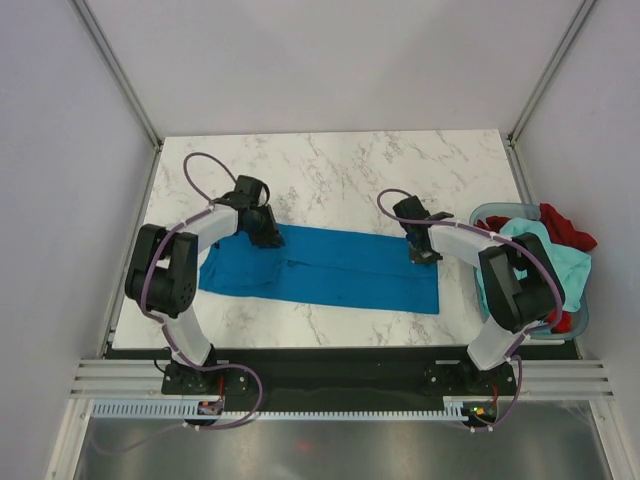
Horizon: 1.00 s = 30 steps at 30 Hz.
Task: Fold and stack the t-shirts
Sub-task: Fold the tshirt
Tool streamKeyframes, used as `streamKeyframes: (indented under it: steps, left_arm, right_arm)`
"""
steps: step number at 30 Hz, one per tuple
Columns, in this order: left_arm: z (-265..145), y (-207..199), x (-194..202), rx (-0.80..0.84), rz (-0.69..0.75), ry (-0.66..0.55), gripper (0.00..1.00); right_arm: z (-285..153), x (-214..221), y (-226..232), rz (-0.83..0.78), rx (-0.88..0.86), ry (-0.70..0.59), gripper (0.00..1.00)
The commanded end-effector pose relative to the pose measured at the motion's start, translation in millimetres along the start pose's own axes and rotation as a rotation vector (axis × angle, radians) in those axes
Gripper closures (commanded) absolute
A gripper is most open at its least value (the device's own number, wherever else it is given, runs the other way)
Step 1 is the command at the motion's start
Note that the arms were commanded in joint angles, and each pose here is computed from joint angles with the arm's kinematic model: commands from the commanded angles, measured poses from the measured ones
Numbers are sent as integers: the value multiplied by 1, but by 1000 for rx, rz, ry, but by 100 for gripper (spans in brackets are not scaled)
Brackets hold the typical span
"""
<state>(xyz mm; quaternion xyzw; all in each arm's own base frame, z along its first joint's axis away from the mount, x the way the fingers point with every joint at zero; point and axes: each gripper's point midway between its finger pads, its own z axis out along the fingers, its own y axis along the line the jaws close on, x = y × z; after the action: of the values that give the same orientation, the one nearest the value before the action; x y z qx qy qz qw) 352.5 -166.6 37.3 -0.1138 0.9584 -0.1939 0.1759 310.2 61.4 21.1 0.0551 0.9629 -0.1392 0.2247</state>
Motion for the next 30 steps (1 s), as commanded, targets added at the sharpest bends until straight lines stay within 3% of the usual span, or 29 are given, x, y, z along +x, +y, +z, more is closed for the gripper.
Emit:
streamKeyframes:
  steps: [1,7,15,19,23,30]
  left_arm:
    - [6,32,-22,-105,-95,-59,72]
    - [8,56,-30,-133,-147,-60,72]
    - [-41,-1,-57,86,-87,-125,66]
    - [-61,-10,-64,146,-93,-146,64]
    - [-56,12,-56,100,-131,-130,64]
    - [-51,80,-55,-57,-251,-158,64]
  right_arm:
    - [15,-8,-16,50,119,-53,86]
    - [22,-16,-27,96,157,-44,85]
    - [-6,-51,-14,142,52,-109,79]
    - [-17,-59,-9,154,5,-125,79]
    - [-17,-46,1,160,-56,-92,79]
    - [3,-32,-18,129,42,-79,82]
